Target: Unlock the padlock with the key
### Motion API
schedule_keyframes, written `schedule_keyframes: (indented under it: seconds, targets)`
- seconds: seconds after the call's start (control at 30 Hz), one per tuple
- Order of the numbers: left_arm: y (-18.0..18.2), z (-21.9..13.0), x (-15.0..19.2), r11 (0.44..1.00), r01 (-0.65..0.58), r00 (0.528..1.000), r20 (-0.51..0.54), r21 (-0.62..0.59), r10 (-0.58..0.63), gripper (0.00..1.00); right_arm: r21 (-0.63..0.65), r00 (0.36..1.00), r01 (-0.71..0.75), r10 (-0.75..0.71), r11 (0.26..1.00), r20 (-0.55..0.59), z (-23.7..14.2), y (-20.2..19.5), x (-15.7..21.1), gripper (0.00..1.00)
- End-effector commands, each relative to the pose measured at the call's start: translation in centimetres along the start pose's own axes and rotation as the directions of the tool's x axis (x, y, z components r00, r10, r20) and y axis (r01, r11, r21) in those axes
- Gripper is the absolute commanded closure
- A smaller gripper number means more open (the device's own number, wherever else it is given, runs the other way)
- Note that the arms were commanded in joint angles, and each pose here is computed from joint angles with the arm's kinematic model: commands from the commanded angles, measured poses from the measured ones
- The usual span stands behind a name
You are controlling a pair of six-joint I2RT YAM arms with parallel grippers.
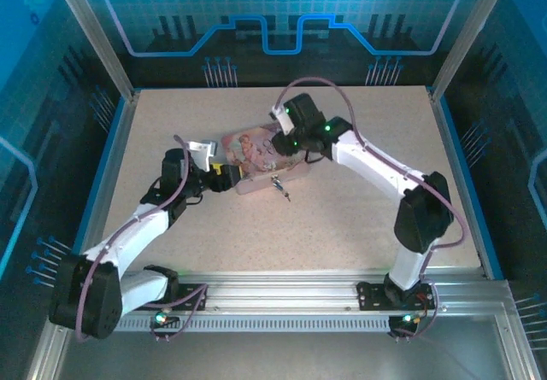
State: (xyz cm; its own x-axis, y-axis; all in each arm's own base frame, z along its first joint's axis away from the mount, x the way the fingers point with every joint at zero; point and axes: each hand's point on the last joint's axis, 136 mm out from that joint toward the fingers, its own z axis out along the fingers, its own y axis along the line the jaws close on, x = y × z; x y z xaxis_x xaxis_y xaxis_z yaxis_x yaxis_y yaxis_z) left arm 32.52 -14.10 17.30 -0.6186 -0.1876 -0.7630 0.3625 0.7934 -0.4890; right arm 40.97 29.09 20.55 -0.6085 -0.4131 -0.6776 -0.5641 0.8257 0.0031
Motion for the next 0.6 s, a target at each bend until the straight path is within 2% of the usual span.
schedule_keyframes:
  seconds: [0.0,0.1,0.23,0.3,0.43,0.57]
  targets:
    - [-0.6,-1.3,0.8,1.000,-0.015,0.999,-0.030,-0.011,0.015,0.31,0.028,0.997,0.030,-0.028,0.999,-0.067,3.8,-1.1,-0.7,0.64]
    - [-1.8,-1.5,2.9,1.000,-0.020,0.998,-0.063,0.008,0.021,0.37,0.028,0.992,0.083,-0.080,0.996,-0.097,7.3,-1.6,-2.5,0.64]
    - [-2.9,0.1,7.3,1.000,-0.013,0.990,-0.140,0.019,0.015,0.37,0.021,0.988,0.132,-0.129,0.991,-0.089,11.7,-2.3,-4.9,0.64]
    - [-3.0,1.0,8.8,0.999,0.014,0.988,-0.152,0.030,-0.009,0.39,0.007,0.987,0.156,-0.155,0.988,-0.048,12.9,-2.5,-6.2,0.63]
    - [-2.7,2.5,10.9,0.998,0.043,0.982,-0.188,0.036,-0.036,0.42,0.011,0.980,0.200,-0.200,0.980,0.004,15.9,-3.3,-6.8,0.61]
    - [-2.0,3.6,12.2,0.998,0.055,0.976,-0.213,0.024,-0.049,0.42,-0.022,0.976,0.217,-0.217,0.976,0.003,16.9,-3.4,-6.2,0.61]
